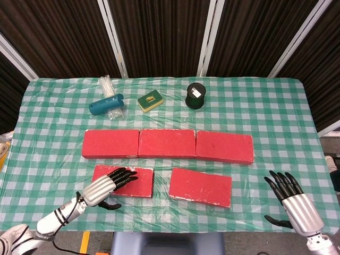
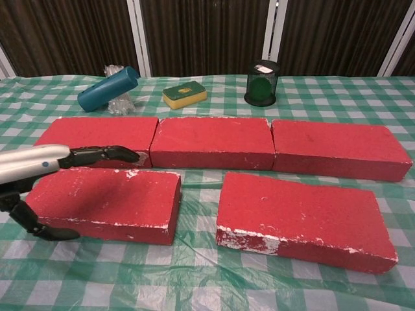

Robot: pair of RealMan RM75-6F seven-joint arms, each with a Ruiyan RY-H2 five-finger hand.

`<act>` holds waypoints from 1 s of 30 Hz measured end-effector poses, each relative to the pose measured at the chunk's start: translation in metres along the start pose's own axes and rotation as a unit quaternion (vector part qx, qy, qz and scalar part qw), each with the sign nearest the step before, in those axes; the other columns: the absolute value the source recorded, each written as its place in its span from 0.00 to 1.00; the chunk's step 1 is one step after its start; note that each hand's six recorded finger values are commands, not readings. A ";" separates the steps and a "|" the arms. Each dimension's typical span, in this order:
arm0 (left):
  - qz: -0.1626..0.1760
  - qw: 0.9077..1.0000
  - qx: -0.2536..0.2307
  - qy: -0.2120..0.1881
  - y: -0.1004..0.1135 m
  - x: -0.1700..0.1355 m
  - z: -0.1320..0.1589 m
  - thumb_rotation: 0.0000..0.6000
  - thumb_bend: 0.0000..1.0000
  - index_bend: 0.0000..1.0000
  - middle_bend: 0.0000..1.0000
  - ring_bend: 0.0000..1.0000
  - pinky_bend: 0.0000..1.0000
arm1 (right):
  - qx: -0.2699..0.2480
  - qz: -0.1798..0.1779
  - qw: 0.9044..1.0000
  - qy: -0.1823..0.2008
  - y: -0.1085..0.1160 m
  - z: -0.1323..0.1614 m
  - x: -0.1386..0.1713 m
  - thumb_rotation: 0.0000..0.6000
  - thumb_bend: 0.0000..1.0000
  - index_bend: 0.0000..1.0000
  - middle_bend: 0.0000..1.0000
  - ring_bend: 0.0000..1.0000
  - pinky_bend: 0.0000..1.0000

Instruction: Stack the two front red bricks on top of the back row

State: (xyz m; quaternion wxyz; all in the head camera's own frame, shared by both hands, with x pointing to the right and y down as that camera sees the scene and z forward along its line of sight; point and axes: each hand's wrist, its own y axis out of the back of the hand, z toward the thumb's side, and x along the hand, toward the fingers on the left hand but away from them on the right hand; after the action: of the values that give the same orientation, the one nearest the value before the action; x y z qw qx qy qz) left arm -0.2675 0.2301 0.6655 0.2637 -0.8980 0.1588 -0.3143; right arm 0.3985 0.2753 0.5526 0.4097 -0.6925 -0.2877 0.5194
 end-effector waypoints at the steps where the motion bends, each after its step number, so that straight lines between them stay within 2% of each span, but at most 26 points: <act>1: -0.008 1.000 0.000 0.000 -0.002 0.006 0.000 1.00 0.24 0.00 0.00 0.00 0.00 | 0.000 0.001 1.000 -0.001 0.000 0.000 0.000 0.90 0.15 0.00 0.00 0.00 0.00; 13: -0.032 0.999 0.013 0.029 -0.009 0.032 -0.023 1.00 0.24 0.00 0.00 0.00 0.00 | -0.001 0.012 1.000 -0.006 -0.003 -0.003 -0.004 0.90 0.15 0.00 0.00 0.00 0.00; 26: -0.049 0.997 0.012 0.060 -0.010 0.033 -0.044 1.00 0.24 0.00 0.00 0.00 0.00 | 0.001 0.016 1.000 -0.011 -0.005 -0.003 -0.007 0.90 0.15 0.00 0.00 0.00 0.00; 29: -0.049 0.997 0.015 0.064 -0.010 0.033 -0.047 1.00 0.24 0.00 0.00 0.00 0.08 | 0.001 0.017 1.000 -0.011 -0.006 -0.003 -0.007 0.90 0.15 0.00 0.00 0.00 0.00; 30: -0.048 0.997 0.016 0.065 -0.010 0.034 -0.048 1.00 0.24 0.00 0.00 0.03 0.16 | 0.001 0.017 1.000 -0.011 -0.006 -0.003 -0.007 0.90 0.15 0.00 0.00 0.00 0.00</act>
State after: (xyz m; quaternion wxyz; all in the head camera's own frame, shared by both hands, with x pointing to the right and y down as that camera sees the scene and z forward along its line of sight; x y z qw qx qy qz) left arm -0.2724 0.2051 0.7195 0.2519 -0.8779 0.1275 -0.3867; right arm 0.3991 0.2718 0.5613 0.3983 -0.6913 -0.2798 0.5340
